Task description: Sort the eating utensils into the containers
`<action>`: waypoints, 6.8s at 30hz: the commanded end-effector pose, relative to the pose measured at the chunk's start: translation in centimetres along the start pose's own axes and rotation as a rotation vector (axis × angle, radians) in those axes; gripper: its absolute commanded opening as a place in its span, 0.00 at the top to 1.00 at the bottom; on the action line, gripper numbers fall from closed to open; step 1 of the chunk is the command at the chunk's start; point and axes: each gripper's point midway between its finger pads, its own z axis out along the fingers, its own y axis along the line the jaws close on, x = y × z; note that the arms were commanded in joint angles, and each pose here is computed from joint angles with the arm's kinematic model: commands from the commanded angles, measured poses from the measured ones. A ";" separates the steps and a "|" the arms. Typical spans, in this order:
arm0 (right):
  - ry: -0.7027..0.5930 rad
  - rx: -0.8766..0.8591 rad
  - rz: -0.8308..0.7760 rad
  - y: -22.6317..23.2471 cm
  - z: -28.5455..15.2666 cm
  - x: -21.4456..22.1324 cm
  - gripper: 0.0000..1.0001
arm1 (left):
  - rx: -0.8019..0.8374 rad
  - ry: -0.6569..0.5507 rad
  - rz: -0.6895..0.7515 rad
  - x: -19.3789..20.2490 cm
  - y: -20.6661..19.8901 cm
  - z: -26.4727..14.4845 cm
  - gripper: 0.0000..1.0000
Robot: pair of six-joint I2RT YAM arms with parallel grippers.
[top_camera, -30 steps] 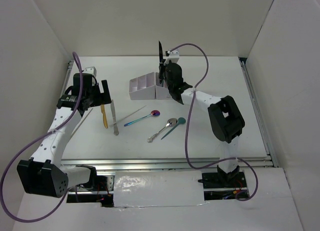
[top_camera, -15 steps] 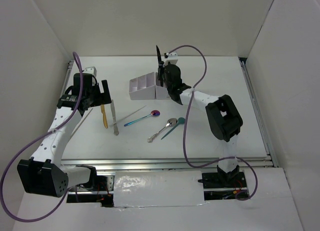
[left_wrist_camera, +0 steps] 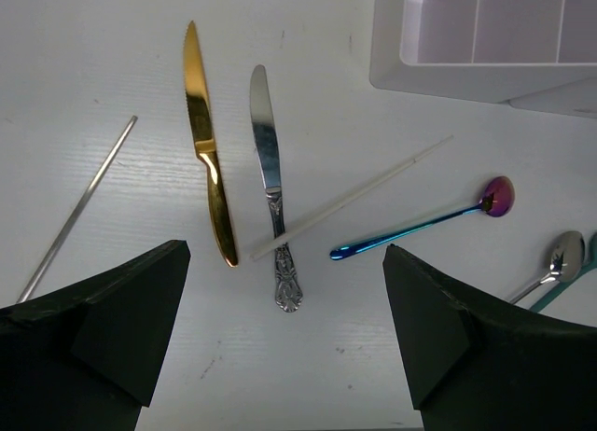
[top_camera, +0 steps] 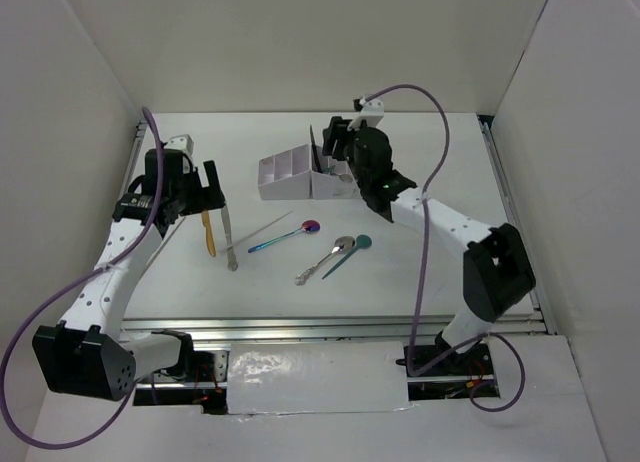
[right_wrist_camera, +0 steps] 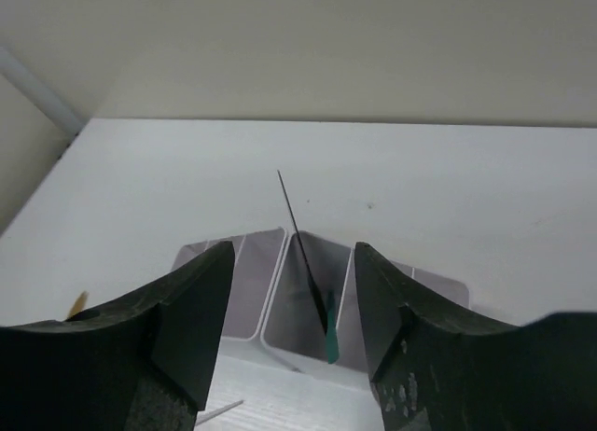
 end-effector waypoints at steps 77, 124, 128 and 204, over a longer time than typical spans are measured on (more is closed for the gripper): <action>0.803 0.171 0.526 3.5 -17.0 22.7 0.45 | -0.047 0.062 0.013 8.2 2.4 -1.4 0.01; 0.731 0.633 0.527 -2.9 -13.1 27.1 0.53 | 0.026 0.112 0.088 9.9 -0.3 -1.1 0.01; 0.724 0.660 0.523 -3.5 -12.9 27.0 0.59 | 0.023 0.112 0.086 9.9 -0.2 -1.1 0.01; -0.059 0.556 0.070 -10.6 -3.1 -1.8 1.00 | -0.043 0.148 0.056 10.2 0.6 0.0 0.01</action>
